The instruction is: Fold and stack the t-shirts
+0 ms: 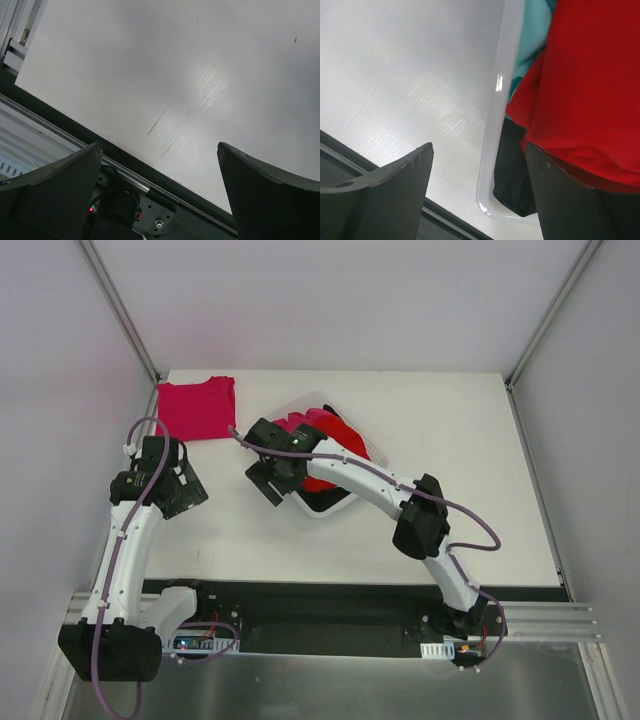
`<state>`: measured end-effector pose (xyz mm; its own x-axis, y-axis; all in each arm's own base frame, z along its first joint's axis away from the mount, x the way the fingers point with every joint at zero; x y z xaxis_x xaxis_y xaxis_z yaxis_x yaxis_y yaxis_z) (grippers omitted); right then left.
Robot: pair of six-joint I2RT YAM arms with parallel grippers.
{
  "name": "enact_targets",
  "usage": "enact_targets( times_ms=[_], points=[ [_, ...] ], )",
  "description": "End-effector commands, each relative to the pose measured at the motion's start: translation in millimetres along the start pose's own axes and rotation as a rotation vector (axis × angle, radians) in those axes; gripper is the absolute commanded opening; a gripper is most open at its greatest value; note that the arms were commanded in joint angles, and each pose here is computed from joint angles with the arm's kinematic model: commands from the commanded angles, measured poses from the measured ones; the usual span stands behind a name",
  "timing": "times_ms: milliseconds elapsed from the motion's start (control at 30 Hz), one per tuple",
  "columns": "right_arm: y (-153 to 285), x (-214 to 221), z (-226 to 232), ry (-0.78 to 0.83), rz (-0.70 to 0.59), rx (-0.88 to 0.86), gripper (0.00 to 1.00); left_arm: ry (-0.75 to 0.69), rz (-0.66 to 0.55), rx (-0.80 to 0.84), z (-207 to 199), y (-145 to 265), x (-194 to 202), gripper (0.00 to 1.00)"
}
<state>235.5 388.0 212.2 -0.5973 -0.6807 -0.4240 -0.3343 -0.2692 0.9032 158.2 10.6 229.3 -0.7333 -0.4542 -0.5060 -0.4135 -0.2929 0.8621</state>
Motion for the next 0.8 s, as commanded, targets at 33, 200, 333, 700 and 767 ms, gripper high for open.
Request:
enact_targets(
  times_ms=[33,200,333,700,767],
  points=[
    [-3,-1,4,-0.022,0.005,0.033,0.78,-0.003,-0.021,0.037,0,8,-3,0.99],
    [-21,3,7,-0.024,0.032,0.024,0.76,-0.006,-0.027,0.047,0,10,-3,0.99],
    [-40,7,9,-0.029,0.070,0.017,0.75,-0.007,-0.031,0.056,0,12,-3,0.99],
    [-57,12,-14,-0.080,0.113,0.041,0.32,-0.013,-0.033,0.093,-2,18,-3,0.99],
    [-57,14,-23,-0.092,0.119,0.049,0.25,-0.012,-0.034,0.099,-2,18,-3,0.99]
  ],
)
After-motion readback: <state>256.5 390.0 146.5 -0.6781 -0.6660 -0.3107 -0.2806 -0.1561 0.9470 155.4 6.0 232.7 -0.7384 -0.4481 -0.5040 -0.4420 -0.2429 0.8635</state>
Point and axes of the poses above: each gripper's point midway between its finger pads, its own y axis back along the fingers, its own z axis along the line the jaws close on, x = y × z, the point moved 8 cm from there along y, back along the fingers, and after that the axes turned 1 degree about -y, right-handed, at the moved point
